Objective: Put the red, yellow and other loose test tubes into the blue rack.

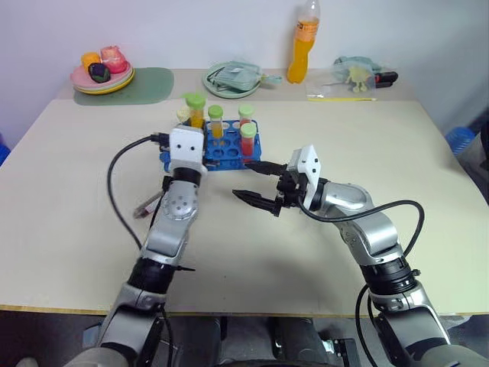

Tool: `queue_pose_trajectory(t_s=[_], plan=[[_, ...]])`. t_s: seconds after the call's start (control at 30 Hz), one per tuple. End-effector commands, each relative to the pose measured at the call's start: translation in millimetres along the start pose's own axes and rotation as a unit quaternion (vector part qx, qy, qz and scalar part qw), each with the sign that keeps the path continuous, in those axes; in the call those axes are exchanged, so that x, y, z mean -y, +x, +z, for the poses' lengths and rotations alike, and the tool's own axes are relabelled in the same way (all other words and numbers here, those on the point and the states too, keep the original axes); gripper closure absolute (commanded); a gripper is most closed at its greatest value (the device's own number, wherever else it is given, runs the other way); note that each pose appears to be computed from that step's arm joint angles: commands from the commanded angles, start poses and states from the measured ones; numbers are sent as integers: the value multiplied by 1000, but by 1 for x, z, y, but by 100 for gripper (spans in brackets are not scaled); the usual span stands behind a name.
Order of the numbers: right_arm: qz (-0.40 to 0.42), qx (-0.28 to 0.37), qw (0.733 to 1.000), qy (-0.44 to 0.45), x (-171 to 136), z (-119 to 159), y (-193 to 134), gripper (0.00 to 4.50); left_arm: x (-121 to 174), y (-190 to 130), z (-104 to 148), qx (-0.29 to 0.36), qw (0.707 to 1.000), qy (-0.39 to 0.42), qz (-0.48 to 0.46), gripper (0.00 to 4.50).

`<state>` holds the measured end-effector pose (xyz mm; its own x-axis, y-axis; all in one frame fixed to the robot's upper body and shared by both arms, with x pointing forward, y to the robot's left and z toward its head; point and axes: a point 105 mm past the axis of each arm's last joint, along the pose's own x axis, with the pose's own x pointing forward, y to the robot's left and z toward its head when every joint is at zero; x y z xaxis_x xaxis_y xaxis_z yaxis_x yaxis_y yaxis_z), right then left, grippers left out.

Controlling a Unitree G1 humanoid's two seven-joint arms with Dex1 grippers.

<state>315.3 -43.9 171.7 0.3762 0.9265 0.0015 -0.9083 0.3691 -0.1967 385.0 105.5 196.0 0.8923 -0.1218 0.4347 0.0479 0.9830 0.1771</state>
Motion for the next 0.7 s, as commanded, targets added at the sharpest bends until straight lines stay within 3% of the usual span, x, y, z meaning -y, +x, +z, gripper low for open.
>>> queue_pose_trajectory(t_s=[0.03,0.7], plan=[[-11,21,999,-25,4,15,-2,77,-1,5,3,30,1000,6,-6,383],[-29,17,999,-27,7,14,-10,77,6,5,-20,0,999,-33,-11,383]])
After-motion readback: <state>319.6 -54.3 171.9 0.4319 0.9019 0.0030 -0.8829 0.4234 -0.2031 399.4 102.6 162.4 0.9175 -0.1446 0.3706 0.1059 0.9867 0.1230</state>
